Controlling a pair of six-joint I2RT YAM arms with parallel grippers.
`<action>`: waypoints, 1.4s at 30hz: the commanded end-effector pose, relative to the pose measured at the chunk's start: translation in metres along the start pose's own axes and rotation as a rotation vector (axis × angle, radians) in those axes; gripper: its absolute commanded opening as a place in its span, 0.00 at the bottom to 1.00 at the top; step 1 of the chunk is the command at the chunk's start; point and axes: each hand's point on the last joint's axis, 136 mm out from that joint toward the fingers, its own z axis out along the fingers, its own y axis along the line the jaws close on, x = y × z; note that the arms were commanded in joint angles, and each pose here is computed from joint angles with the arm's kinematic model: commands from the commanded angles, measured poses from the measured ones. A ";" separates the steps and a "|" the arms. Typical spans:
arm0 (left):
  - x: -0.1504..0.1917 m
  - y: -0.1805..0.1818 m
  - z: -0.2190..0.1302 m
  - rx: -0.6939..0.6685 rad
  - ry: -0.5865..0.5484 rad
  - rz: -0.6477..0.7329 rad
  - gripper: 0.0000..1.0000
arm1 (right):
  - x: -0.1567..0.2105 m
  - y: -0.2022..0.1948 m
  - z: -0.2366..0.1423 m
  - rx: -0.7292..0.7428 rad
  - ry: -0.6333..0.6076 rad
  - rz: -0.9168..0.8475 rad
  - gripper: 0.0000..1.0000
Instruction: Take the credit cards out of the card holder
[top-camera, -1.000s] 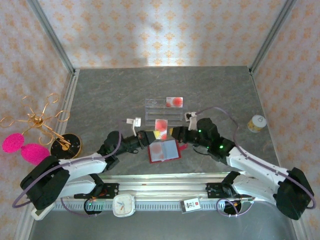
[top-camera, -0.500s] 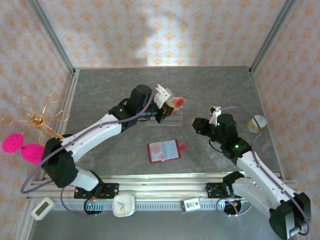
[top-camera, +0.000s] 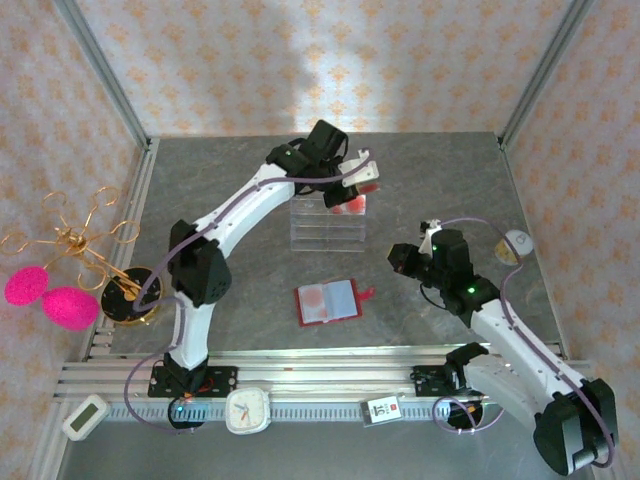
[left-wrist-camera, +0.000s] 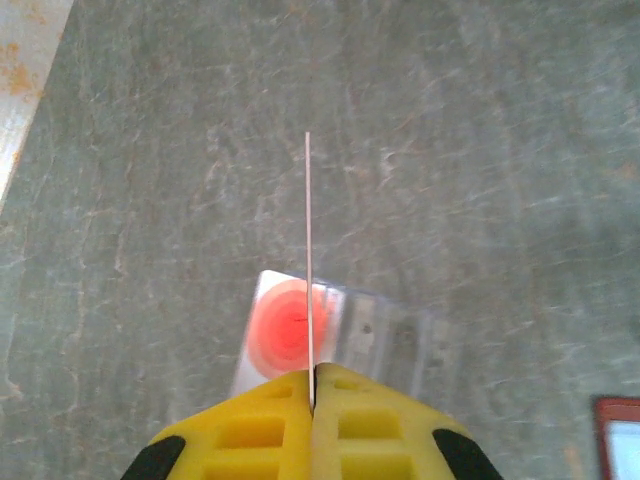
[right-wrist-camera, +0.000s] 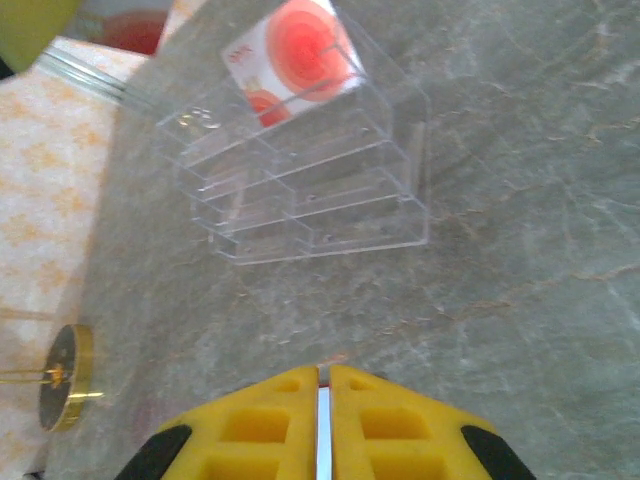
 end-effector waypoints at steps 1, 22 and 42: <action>0.028 0.000 0.001 0.077 0.126 0.075 0.00 | -0.013 -0.005 -0.002 0.041 -0.015 -0.011 0.10; 0.047 0.011 0.024 0.124 0.103 0.194 0.00 | -0.020 -0.035 0.023 0.159 0.020 0.018 0.09; 0.055 0.013 0.037 0.104 0.107 0.192 0.00 | -0.019 -0.036 0.027 0.157 0.030 0.017 0.09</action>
